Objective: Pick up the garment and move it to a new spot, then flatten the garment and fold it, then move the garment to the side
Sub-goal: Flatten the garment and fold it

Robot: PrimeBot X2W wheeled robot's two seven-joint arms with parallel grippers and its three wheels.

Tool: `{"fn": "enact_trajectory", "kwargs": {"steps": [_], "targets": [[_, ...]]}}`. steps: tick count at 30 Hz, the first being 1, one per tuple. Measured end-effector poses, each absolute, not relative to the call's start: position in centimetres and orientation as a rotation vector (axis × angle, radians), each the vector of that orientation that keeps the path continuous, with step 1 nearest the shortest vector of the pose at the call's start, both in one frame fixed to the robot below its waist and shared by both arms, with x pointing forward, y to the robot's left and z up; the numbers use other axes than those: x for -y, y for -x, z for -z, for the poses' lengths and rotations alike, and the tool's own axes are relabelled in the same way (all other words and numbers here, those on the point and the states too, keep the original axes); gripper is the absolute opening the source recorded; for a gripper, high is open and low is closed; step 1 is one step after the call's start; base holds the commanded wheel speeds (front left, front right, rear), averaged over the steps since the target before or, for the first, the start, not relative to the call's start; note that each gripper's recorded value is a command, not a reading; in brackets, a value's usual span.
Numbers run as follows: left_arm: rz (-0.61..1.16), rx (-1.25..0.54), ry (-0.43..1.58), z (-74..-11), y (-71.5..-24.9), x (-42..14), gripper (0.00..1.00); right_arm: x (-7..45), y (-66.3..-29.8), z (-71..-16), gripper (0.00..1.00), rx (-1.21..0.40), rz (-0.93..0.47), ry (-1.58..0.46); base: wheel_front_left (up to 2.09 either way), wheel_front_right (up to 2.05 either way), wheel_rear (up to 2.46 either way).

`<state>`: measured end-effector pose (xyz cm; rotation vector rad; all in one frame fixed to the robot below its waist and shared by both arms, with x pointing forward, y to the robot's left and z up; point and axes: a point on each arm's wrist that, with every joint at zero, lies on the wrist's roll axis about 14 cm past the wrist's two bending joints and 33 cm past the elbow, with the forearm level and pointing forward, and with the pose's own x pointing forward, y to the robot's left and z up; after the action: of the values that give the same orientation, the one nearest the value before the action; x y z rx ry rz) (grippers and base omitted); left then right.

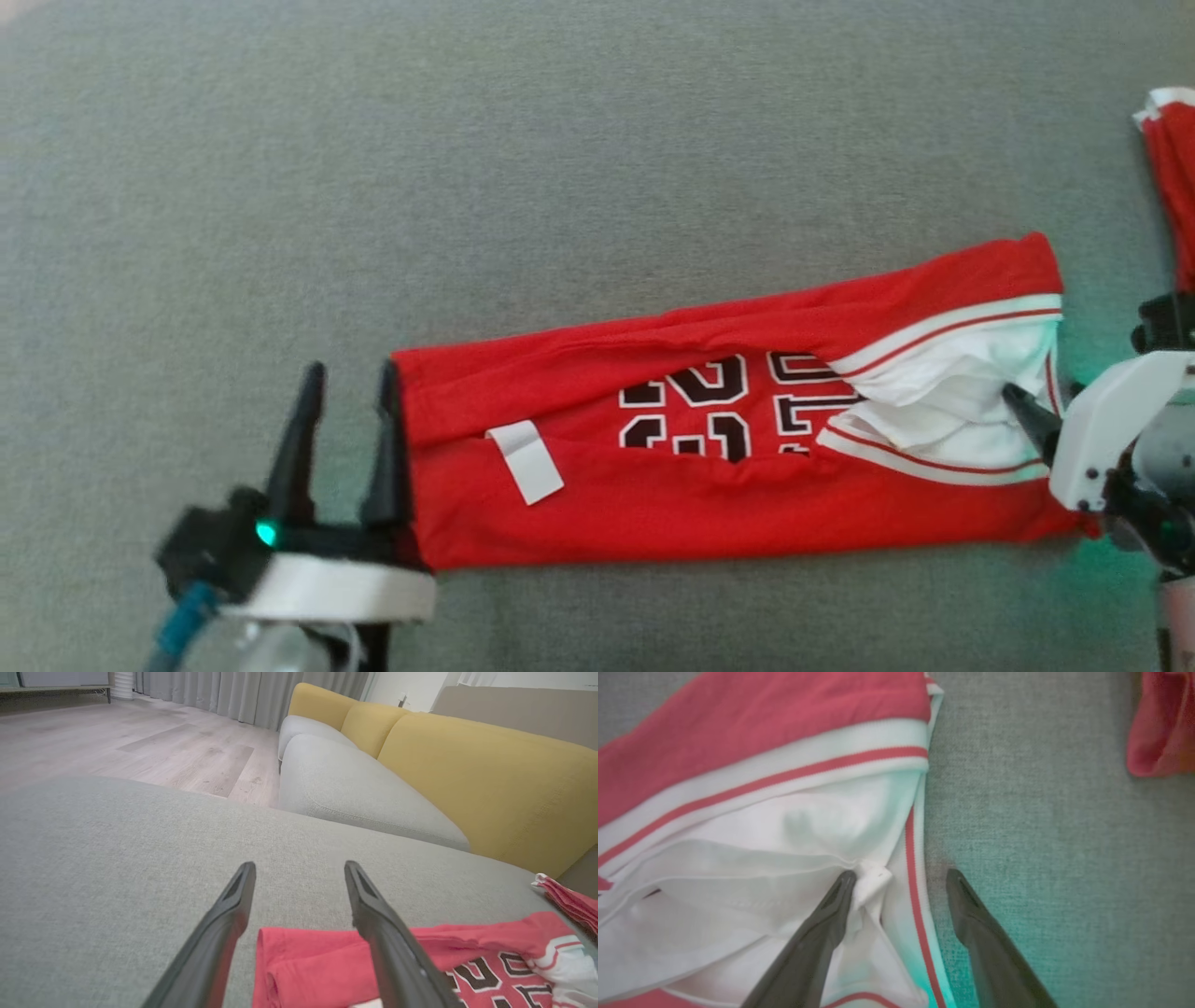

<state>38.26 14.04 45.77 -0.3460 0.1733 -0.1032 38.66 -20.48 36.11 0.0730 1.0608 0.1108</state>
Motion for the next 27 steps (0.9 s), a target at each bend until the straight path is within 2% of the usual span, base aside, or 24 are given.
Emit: {"fn": "enact_trajectory", "kwargs": {"steps": [6, 7, 8, 15, 23, 27], "targets": [[0.112, -0.148, 0.308, -45.5, -36.4, -13.3, 1.0, 20.0, -38.5, -35.7, 1.0, -1.131, -0.139, -0.05, 0.0, 0.0, 0.0], [0.115, -0.145, 0.307, -45.5, -36.2, -13.1, 1.0, 19.8, -38.6, -35.8, 0.16, -1.132, -0.146, -0.064, 0.0, 0.0, 0.0], [0.112, -0.142, 0.309, -45.4, -36.0, -13.1, 1.0, 19.6, -38.5, -35.8, 0.0, -1.13, -0.154, -0.084, 0.0, 0.0, 0.0], [0.094, -0.123, 0.327, -45.4, -35.0, -13.2, 1.0, 20.0, -39.2, -37.5, 0.0, -1.028, -0.137, -0.156, 0.0, 0.0, 0.0], [0.098, -0.116, 0.326, -45.4, -33.0, -13.5, 1.0, 27.9, -40.4, -43.7, 0.0, -0.825, 0.05, -0.136, 0.0, 0.0, 0.0], [0.078, -0.123, 0.325, -45.1, -31.9, -13.9, 1.0, 27.1, -40.8, -47.3, 0.0, -0.738, 0.005, -0.116, 0.0, 0.0, 0.0]]}}
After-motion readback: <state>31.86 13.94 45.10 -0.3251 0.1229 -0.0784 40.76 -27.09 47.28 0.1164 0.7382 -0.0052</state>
